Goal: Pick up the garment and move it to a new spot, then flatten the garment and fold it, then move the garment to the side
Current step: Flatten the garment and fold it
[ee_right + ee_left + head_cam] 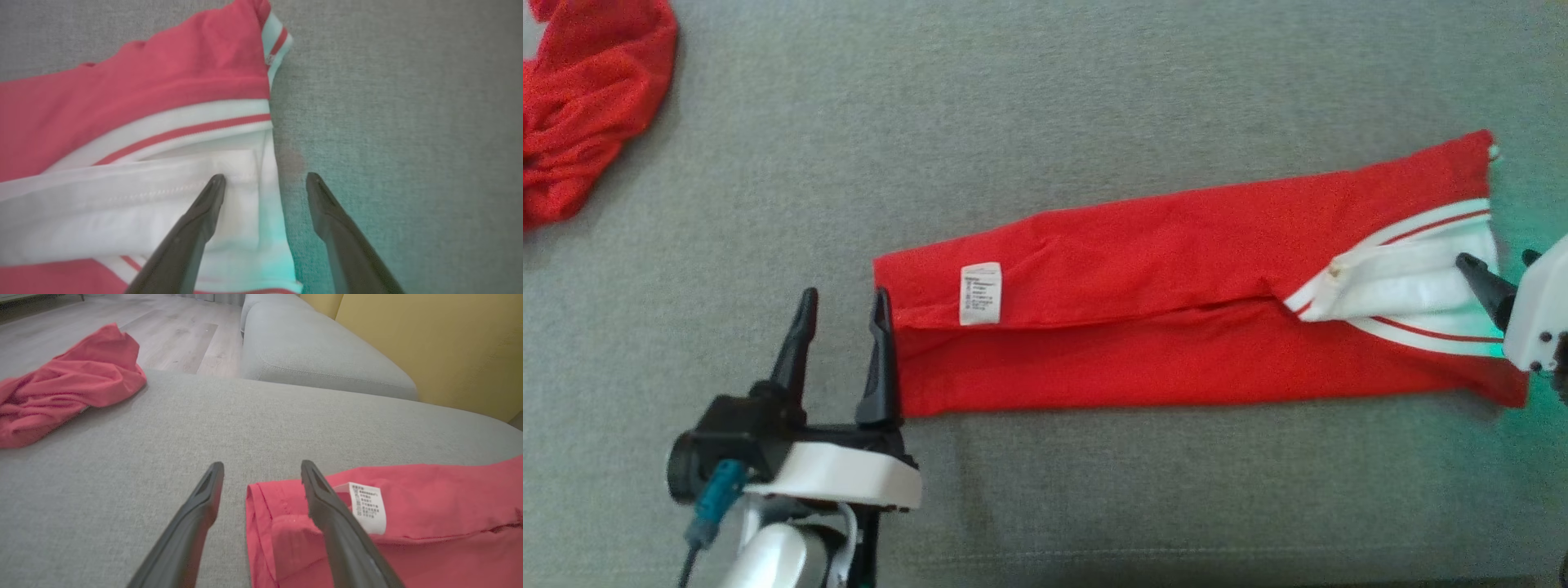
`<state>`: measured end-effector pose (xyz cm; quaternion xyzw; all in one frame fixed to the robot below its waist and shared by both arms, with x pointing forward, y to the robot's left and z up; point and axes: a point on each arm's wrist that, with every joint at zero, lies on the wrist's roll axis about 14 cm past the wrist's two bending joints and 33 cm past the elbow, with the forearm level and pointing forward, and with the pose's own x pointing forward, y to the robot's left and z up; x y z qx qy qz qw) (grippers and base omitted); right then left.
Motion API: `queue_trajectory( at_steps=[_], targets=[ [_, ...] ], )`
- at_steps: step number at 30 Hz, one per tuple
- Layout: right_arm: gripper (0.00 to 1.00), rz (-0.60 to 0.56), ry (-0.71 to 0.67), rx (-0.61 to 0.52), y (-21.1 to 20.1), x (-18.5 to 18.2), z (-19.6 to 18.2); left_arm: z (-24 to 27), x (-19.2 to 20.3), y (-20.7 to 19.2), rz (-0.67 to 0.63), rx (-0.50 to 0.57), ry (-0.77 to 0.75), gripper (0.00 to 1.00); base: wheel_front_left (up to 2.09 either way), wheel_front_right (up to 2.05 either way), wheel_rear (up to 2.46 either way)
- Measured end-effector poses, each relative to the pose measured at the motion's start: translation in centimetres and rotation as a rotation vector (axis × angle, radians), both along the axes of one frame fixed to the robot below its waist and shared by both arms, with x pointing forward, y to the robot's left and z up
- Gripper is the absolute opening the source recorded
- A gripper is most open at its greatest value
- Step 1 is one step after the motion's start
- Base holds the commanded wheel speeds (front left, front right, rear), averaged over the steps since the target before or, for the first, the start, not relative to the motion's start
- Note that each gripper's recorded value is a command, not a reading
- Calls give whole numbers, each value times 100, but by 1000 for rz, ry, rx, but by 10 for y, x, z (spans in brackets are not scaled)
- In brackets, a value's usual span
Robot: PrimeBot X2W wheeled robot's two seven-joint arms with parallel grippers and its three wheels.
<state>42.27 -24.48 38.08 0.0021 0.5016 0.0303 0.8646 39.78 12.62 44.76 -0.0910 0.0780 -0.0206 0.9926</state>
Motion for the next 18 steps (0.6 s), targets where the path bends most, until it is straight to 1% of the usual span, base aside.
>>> queue_trajectory(
  at_steps=[6, 9, 12, 13, 14, 15, 18],
  targets=[
    [100, 9, 65, 2, 8, 9, -18, -12, -6, 0, 15, -2, 13, 100, 0, 0, 0],
    [100, 16, 91, 62, 20, 9, -20, -12, -7, 1, 23, -4, 11, 100, 0, 0, 0],
    [100, 36, 111, 133, 39, 5, -17, -2, -5, 3, 33, 1, -23, 100, 0, 0, 0],
    [94, 39, 107, 157, 46, 5, -15, 0, -5, 3, 38, -2, -32, 100, 0, 0, 0],
    [17, 38, 102, 179, 51, 4, -14, 2, -6, 2, 37, -6, -37, 100, 0, 0, 0],
    [0, 36, 99, 201, 56, 2, -13, 4, -8, 1, 35, -10, -41, 100, 0, 0, 0],
    [0, -2, 71, 234, 57, -3, -10, 3, -17, 4, 44, -19, -35, 100, 0, 0, 0]
  ],
)
